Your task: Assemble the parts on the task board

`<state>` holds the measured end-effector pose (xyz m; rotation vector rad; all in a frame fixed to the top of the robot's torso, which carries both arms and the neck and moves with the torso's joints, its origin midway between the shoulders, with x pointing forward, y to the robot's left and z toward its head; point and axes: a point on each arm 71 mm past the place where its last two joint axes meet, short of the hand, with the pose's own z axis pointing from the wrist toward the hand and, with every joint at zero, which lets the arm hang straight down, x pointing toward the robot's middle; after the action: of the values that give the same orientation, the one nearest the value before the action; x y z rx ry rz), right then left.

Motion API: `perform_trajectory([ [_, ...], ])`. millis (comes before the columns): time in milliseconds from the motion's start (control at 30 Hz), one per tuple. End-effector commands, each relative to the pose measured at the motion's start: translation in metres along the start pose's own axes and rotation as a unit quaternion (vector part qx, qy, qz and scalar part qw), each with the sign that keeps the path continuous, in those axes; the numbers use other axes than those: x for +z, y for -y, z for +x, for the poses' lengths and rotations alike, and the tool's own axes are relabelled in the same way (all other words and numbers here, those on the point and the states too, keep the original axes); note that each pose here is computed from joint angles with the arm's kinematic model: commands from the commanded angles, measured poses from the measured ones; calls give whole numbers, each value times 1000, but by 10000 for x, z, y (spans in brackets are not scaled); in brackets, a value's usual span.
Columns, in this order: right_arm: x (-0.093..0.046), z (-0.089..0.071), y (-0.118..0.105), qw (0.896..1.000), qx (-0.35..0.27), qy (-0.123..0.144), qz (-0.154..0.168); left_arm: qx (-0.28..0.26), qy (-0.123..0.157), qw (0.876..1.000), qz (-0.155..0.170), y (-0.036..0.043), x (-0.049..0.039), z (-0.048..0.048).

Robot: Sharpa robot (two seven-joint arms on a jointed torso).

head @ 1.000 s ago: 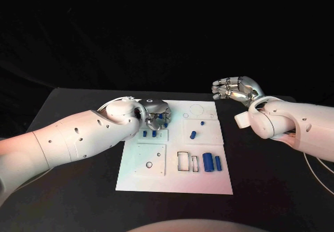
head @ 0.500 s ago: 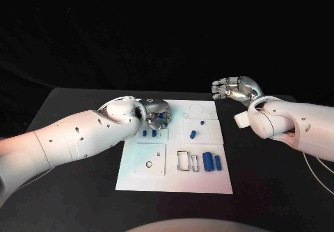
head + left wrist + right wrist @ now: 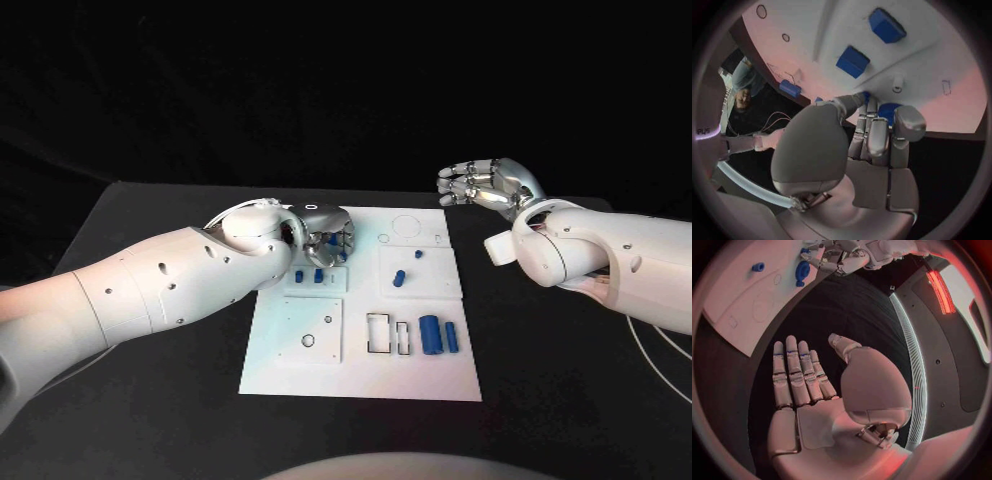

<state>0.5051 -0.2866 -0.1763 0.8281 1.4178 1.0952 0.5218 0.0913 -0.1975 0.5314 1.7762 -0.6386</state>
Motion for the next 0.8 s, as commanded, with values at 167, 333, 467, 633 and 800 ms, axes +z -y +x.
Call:
perform_trajectory([
  [167, 0, 19, -8, 1000, 1, -7, -6, -2, -21, 1000, -10, -29, 2, 93],
  [333, 0, 21, -9, 1000, 1, -7, -6, -3, -20, 1000, -12, -36, -1, 92],
  [467, 0, 23, -10, 1000, 1, -7, -6, -5, -19, 1000, -12, -40, -5, 92],
  [633, 0, 22, -10, 1000, 1, -7, -6, -6, -14, 1000, -8, -38, -13, 84],
  [800, 2, 27, -11, 1000, 1, -7, -7, -11, 7, 1000, -4, -33, -32, 58],
])
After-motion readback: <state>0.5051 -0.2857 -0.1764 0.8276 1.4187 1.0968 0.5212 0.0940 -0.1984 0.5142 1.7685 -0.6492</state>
